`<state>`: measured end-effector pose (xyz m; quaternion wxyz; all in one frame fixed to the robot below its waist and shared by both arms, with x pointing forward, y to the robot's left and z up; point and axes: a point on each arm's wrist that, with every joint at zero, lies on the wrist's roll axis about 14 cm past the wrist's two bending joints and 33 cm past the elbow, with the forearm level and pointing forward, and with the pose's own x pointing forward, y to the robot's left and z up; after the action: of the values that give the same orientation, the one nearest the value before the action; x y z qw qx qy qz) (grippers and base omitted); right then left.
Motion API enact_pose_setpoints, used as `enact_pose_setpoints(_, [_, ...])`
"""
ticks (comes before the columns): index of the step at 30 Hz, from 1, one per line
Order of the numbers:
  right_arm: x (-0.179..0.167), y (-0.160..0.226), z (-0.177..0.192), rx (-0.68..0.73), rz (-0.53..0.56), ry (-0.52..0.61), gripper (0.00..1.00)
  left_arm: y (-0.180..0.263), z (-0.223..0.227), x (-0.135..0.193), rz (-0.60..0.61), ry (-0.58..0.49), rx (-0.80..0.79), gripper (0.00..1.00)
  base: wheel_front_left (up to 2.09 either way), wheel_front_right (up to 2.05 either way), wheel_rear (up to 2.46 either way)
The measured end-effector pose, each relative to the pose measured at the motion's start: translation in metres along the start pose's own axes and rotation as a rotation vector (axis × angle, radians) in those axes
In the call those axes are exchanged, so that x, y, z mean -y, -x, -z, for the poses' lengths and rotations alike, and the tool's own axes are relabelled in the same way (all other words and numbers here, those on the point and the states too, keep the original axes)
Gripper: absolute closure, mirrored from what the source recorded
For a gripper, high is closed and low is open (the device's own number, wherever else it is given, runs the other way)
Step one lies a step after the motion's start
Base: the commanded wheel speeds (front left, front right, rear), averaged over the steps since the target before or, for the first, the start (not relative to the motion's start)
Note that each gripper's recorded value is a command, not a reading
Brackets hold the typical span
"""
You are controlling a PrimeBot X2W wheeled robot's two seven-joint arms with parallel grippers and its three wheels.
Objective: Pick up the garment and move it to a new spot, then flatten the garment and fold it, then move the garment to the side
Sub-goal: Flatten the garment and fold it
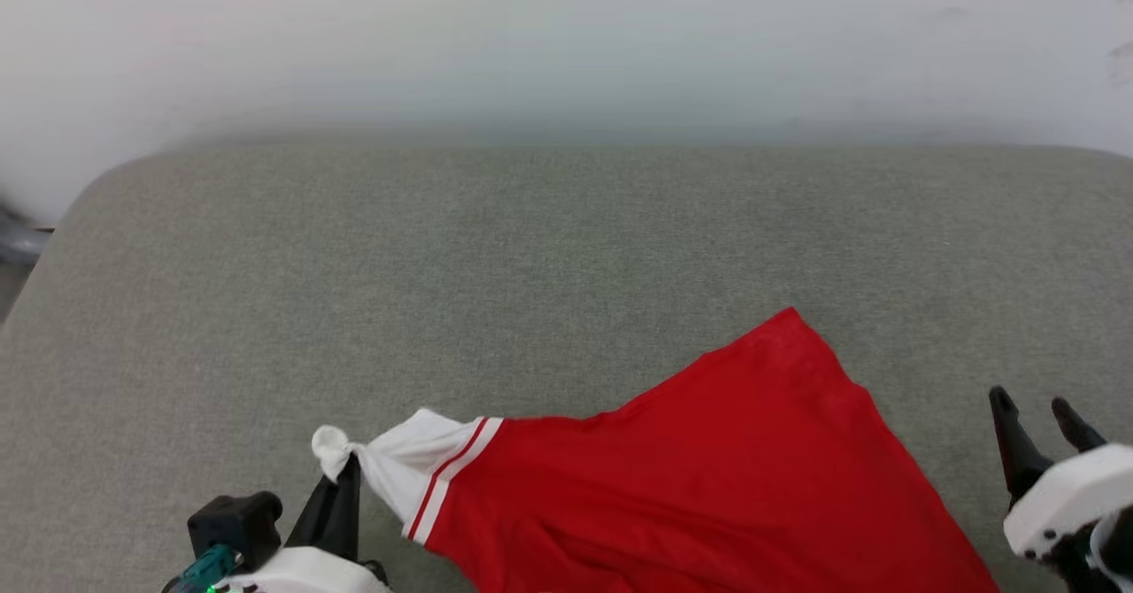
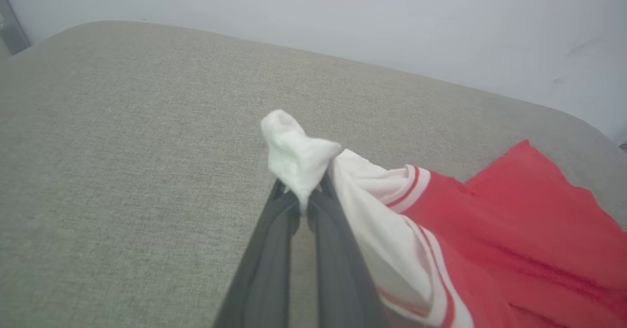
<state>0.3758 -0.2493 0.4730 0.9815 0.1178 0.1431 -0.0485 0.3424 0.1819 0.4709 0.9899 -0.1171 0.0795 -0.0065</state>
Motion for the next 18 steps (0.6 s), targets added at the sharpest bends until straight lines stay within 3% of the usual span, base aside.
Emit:
enact_pose_setpoints(11, [-0.054,-0.087,0.031,-0.529,-0.167,0.229,0.0,-0.027,-0.015,0.013,0.042,0.004,0.053,1.0,0.0,0.0,0.0])
enact_pose_setpoints(18, [-0.097,-0.117,0.051,-0.696,-0.274,0.403,0.0,-0.043,-0.009,0.01,0.037,0.001,0.045,1.0,0.0,0.0,0.0])
